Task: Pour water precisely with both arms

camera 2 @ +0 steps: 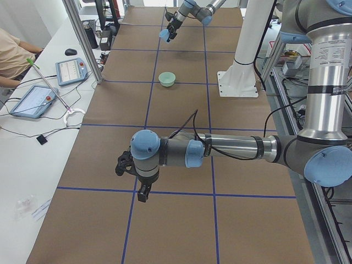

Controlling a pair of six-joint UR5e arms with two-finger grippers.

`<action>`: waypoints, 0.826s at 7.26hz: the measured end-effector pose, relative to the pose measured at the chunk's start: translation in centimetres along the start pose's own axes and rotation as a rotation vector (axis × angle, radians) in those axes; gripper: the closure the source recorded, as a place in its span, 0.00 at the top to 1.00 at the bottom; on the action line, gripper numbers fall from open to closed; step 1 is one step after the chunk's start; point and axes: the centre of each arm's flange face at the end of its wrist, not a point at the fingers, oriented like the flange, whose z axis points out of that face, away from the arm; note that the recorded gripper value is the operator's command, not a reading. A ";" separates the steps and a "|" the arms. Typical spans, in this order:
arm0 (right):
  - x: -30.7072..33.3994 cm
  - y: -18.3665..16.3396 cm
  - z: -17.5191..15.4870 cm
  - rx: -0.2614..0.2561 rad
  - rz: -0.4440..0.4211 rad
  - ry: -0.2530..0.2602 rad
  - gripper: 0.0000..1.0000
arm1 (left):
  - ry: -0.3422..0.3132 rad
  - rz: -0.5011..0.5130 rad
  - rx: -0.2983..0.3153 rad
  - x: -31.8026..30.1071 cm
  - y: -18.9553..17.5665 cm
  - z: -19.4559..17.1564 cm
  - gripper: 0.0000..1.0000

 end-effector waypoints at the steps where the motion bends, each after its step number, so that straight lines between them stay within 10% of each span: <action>1: 2.5 1.8 0.7 0.042 0.025 0.017 0.00 | 0.000 0.000 0.000 0.0 0.0 0.0 1.00; 5: 11.7 8.5 4.3 0.230 0.067 0.083 0.01 | 0.000 0.001 -0.001 0.0 0.1 0.1 1.00; 6: 13.5 9.8 4.6 0.260 0.071 0.085 0.32 | 0.000 0.001 -0.001 0.0 0.0 0.1 1.00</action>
